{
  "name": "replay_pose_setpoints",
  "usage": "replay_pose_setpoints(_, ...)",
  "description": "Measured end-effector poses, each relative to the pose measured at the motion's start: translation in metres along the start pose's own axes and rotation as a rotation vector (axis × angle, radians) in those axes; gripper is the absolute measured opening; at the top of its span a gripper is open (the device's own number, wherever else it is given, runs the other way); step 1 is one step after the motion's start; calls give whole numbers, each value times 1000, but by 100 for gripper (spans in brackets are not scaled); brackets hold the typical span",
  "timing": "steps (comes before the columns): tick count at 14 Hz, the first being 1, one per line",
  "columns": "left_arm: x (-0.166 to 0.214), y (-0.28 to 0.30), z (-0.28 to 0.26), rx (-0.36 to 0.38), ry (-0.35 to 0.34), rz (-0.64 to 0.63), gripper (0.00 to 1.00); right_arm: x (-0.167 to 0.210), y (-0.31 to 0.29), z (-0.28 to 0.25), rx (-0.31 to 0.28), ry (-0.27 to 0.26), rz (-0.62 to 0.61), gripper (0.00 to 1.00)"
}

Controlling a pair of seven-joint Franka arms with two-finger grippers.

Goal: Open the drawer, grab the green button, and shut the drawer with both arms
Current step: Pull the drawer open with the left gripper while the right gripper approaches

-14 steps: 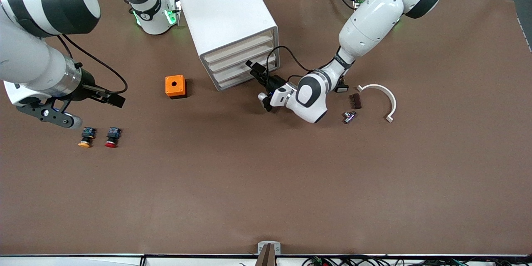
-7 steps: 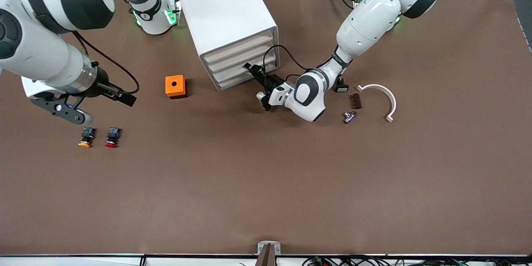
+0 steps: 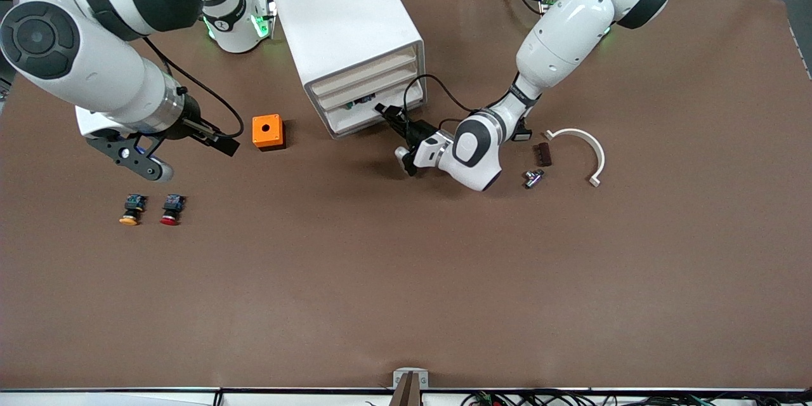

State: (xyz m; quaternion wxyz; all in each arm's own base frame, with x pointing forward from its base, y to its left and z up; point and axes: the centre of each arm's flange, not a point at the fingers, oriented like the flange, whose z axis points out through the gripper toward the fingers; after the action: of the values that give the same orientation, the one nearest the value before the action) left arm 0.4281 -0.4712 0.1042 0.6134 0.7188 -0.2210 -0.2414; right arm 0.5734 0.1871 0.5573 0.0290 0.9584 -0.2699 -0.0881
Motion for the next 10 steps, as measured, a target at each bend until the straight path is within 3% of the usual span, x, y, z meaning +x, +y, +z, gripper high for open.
replay_pose_setpoints(6,18,-4,-38,23,48,2,14,-37,-33,6,2,-1,59,100)
replay_pose_setpoints(10,27,-7,-71,38,88,8,14,-68,-67,38,11,19,126,100)
